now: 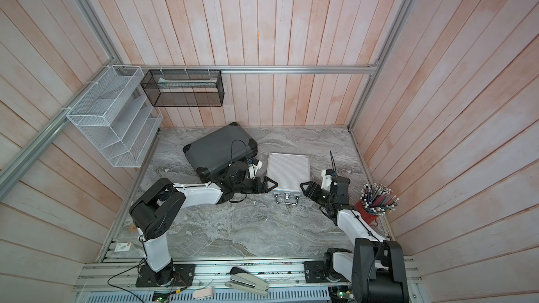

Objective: Open the poker set cases
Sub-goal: Open the case lid on the poker set case.

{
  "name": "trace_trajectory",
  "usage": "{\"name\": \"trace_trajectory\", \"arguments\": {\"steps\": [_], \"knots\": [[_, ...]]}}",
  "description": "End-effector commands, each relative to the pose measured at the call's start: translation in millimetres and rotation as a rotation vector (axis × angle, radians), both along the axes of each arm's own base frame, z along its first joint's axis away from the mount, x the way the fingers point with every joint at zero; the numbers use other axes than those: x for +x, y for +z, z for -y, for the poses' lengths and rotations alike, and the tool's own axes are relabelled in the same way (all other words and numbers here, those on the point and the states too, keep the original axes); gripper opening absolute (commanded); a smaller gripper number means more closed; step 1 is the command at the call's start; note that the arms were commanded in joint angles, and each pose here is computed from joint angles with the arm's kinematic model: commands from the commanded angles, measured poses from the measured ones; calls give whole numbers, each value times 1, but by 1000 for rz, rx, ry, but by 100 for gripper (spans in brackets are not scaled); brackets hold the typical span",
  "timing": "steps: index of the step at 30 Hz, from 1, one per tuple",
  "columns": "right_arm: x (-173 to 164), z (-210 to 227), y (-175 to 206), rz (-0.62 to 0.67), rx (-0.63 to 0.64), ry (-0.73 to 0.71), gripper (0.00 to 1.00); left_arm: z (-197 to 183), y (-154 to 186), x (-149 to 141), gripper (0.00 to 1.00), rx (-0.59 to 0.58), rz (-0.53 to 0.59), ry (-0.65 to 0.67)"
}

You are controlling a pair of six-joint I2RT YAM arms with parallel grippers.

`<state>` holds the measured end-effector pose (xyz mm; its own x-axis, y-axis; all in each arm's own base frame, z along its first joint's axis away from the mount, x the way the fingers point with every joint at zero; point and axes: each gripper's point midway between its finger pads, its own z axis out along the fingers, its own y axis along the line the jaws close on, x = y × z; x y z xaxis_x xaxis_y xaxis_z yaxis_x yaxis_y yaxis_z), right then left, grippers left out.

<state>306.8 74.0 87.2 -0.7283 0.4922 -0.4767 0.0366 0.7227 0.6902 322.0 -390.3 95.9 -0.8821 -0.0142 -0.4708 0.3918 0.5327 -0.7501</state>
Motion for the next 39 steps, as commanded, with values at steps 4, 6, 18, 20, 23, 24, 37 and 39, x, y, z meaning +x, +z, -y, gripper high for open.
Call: {"name": "trace_trajectory", "arguments": {"steps": [4, 6, 18, 20, 23, 24, 37, 39], "knots": [[0, -8, 13, 44, 47, 39, 71, 14, 17, -6, 98, -88, -26, -58], [0, -5, 12, 38, 38, 32, 73, 14, 23, -7, 98, -117, -27, -55], [-3, 26, -3, 5, -19, -79, 94, 14, 55, -8, 98, -225, -19, -52], [-2, 30, -3, 6, -28, -92, 98, 14, 54, -8, 97, -224, -21, -51], [-3, 32, -5, 4, -39, -90, 98, 11, 51, -6, 97, -220, -27, -38], [-3, 31, -5, 2, -39, -83, 98, 9, 50, -5, 97, -217, -30, -26], [-6, 26, -18, -36, -24, -46, 98, -4, 47, 2, 97, -163, -31, 42], [-5, 24, -15, -24, -15, -39, 98, -7, 40, 3, 98, -126, -40, 60]]}}
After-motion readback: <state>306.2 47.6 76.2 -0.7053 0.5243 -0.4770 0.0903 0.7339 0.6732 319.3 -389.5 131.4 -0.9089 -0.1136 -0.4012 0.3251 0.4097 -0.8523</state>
